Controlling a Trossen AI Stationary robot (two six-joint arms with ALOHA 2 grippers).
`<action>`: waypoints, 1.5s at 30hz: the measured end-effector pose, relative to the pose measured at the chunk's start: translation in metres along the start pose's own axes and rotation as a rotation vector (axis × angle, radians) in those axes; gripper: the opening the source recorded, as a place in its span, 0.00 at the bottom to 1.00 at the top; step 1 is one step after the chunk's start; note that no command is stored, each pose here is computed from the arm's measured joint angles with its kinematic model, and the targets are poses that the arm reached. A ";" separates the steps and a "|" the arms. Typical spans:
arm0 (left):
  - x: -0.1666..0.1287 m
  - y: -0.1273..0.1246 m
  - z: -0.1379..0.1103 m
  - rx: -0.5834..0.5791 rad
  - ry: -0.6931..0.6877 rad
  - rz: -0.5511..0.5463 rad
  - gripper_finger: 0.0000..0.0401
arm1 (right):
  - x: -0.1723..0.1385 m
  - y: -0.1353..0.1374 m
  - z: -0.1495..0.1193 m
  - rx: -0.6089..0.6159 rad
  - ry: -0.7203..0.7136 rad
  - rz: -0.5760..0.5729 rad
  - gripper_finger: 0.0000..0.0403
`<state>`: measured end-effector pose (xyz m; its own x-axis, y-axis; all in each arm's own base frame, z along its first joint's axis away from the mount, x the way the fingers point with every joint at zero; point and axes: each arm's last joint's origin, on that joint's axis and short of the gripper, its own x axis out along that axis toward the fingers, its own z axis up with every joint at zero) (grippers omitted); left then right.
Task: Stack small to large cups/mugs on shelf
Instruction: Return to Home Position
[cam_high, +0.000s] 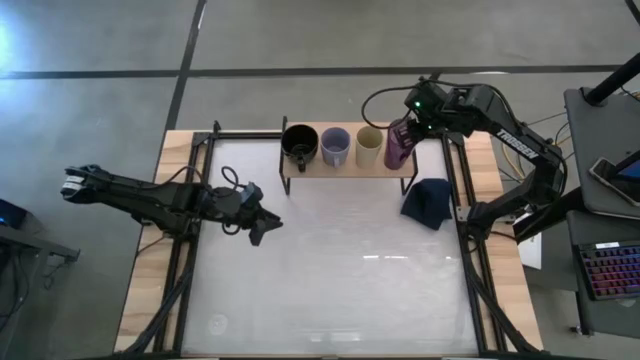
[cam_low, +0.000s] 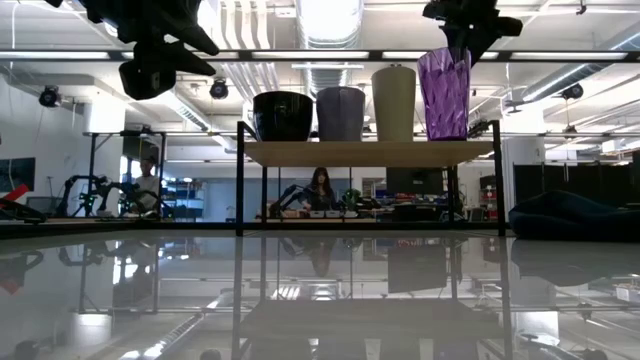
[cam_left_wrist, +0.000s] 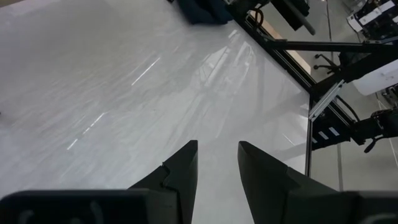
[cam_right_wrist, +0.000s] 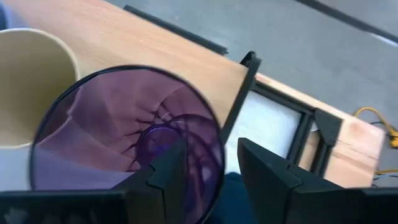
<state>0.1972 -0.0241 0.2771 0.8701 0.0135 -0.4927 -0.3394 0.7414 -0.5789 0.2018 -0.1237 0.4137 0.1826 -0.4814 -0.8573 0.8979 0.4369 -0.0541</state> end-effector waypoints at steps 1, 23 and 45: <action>0.000 0.000 0.000 0.000 0.000 0.000 0.25 | -0.001 0.000 0.000 0.001 0.004 0.013 0.34; -0.001 -0.003 0.005 0.024 -0.057 -0.026 0.25 | -0.091 -0.051 -0.037 0.036 -0.382 0.242 0.34; -0.050 -0.043 0.046 0.345 -0.454 -0.707 0.25 | -0.133 0.055 -0.108 -0.500 -0.482 1.007 0.33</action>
<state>0.1847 -0.0259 0.3565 0.9167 -0.3122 0.2493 0.3898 0.8359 -0.3865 0.1834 0.0460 0.4690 0.9320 0.0545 -0.3584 0.0363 0.9696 0.2419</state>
